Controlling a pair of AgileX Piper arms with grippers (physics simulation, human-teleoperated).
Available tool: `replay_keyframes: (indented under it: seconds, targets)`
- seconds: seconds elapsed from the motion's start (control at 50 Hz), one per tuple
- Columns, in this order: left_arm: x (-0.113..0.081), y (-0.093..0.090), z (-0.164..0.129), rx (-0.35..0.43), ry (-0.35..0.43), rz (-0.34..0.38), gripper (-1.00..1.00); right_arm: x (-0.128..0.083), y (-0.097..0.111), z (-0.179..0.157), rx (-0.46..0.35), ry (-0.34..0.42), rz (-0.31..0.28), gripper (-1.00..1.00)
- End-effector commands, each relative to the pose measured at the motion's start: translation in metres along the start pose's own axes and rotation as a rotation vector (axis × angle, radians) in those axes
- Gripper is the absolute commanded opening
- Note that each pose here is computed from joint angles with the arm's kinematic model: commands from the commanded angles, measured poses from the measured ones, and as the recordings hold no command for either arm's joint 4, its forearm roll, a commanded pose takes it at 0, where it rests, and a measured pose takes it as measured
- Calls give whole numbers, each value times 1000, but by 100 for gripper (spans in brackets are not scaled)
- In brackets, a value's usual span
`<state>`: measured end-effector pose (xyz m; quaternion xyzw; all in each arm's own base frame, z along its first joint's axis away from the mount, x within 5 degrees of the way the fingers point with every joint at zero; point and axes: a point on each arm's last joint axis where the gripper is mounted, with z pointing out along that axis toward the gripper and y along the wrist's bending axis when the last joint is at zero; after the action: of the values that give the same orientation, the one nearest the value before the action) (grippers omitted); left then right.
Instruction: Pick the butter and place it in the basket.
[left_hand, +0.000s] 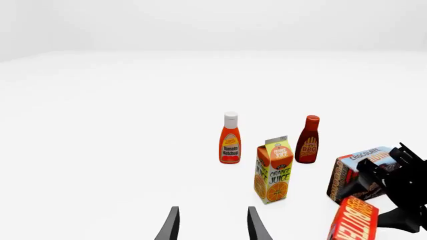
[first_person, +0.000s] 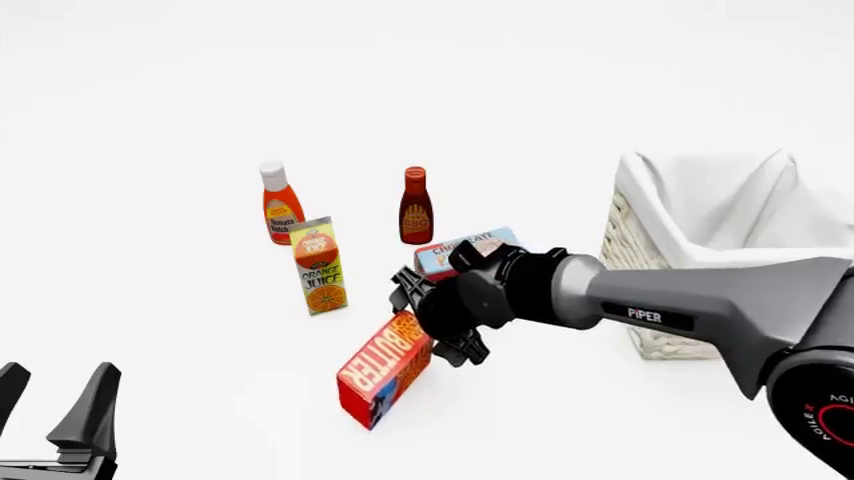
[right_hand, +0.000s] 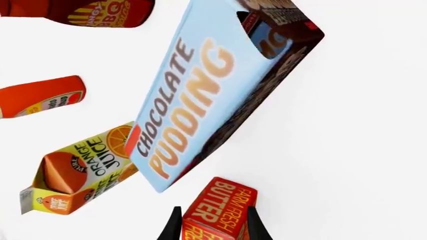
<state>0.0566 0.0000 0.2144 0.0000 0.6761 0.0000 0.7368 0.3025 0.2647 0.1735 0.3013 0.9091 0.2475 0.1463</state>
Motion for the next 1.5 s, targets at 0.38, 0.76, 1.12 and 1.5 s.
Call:
replay_keyframes:
  seconds: [0.38, 0.76, 1.12, 1.5]
  targets:
    - [0, 0, 0, 0, 0, 0, 100, -29, -3, -48, -69, -60, 34, -100]
    - [0, 0, 0, 0, 0, 0, 100, -22, -3, -57, -86, -54, 26, -100]
    - [0, 0, 0, 0, 0, 0, 100, -22, -12, -73, -97, -63, 32, -100]
    - [0, 0, 0, 0, 0, 0, 100, -35, -15, -110, -144, -104, 32, -100]
